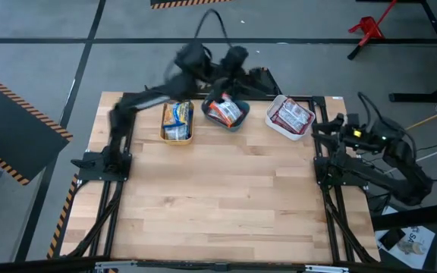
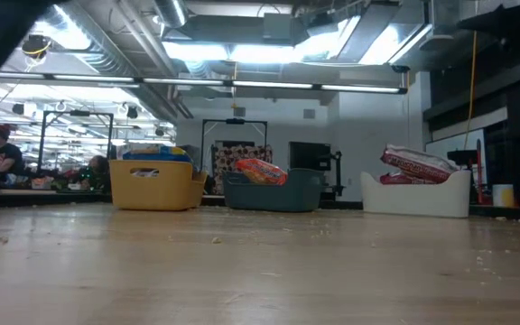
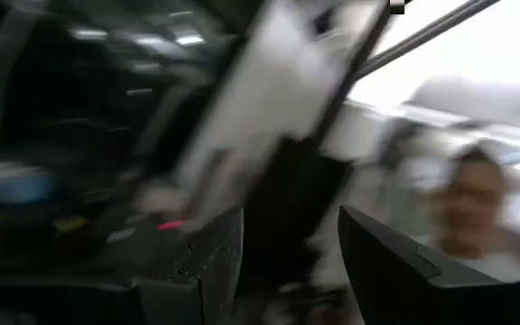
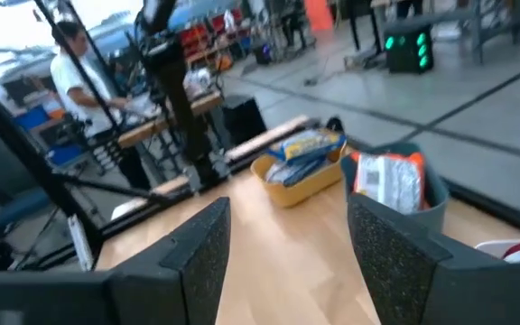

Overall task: Sort Maruchan noodles
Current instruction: Return to Home Position

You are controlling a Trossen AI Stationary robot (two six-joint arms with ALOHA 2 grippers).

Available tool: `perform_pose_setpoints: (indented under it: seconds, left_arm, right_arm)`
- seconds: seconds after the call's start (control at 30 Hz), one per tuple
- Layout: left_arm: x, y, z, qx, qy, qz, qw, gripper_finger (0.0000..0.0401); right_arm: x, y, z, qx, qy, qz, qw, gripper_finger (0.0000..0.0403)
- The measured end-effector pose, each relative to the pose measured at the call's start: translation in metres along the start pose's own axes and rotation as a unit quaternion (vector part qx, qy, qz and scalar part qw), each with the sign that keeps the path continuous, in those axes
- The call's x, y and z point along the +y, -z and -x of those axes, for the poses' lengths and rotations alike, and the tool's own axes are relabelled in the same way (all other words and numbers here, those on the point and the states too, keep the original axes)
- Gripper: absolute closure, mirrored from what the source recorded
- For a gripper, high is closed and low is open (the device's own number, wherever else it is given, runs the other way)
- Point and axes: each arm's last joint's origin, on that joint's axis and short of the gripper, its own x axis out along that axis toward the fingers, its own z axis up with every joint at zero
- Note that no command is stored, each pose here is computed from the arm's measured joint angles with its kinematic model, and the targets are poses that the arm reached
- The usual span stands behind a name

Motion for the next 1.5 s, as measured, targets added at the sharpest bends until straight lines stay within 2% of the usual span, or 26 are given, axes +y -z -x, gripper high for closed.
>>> perform_pose_setpoints:
  seconds: [0.1, 0.17, 0.23, 0.3, 0.37, 0.5, 0.6, 0.67, 0.9, 0.97, 1.13, 1.23, 1.4, 1.5]
  left_arm:
    - [-0.051, -0.009, 0.015, 0.021, -0.136, -0.061, 0.989, 0.0224]
    - [-0.095, -0.011, 0.029, 0.027, -0.239, -0.099, 0.966, 0.0224]
    - [-0.140, -0.010, 0.042, 0.021, -0.317, -0.140, 0.938, 0.0224]
    - [-0.178, -0.005, 0.056, 0.015, -0.361, -0.168, 0.917, 0.0224]
    - [-0.206, 0.003, 0.071, 0.023, -0.371, -0.183, 0.910, 0.0224]
    - [-0.238, 0.036, 0.106, 0.026, -0.409, -0.178, 0.895, 0.0224]
    - [-0.240, 0.067, 0.134, 0.008, -0.444, -0.171, 0.880, 0.0225]
    - [-0.238, 0.090, 0.154, -0.006, -0.443, -0.175, 0.879, 0.0225]
    - [-0.209, 0.179, 0.222, -0.064, -0.414, -0.152, 0.895, 0.0225]
    - [-0.202, 0.203, 0.240, -0.076, -0.389, -0.146, 0.906, 0.0225]
    - [-0.195, 0.242, 0.276, -0.118, -0.298, -0.138, 0.937, 0.0225]
    - [-0.191, 0.260, 0.292, -0.141, -0.271, -0.141, 0.942, 0.0225]
    - [-0.177, 0.278, 0.292, -0.115, -0.280, -0.137, 0.943, 0.0225]
    - [-0.165, 0.293, 0.291, -0.103, -0.293, -0.104, 0.945, 0.0225]
  right_arm:
    - [0.001, 0.002, 0.008, -0.014, 0.001, 0.004, 1.000, 0.0194]
    - [0.001, 0.005, 0.011, -0.012, 0.002, 0.003, 1.000, 0.0194]
    - [0.000, 0.008, 0.013, -0.002, 0.009, 0.005, 1.000, 0.0194]
    - [-0.002, 0.011, 0.011, 0.005, 0.019, 0.006, 1.000, 0.0194]
    - [-0.004, 0.014, 0.006, 0.005, 0.018, 0.007, 1.000, 0.0194]
    - [-0.011, 0.024, -0.010, 0.006, -0.001, 0.002, 1.000, 0.0194]
    - [-0.017, 0.032, -0.021, 0.005, -0.011, -0.008, 1.000, 0.0194]
    - [-0.018, 0.034, -0.025, -0.009, -0.016, -0.005, 1.000, 0.0194]
    - [-0.025, 0.044, -0.035, -0.011, -0.017, -0.017, 1.000, 0.0194]
    - [-0.027, 0.047, -0.037, -0.004, -0.016, -0.020, 1.000, 0.0194]
    - [-0.025, 0.050, -0.039, 0.003, -0.061, -0.007, 0.998, 0.0194]
    - [-0.026, 0.053, -0.042, 0.007, -0.080, -0.001, 0.997, 0.0194]
    - [-0.033, 0.067, -0.051, 0.014, -0.094, -0.011, 0.995, 0.0194]
    - [-0.037, 0.078, -0.057, 0.004, -0.126, -0.017, 0.992, 0.0194]
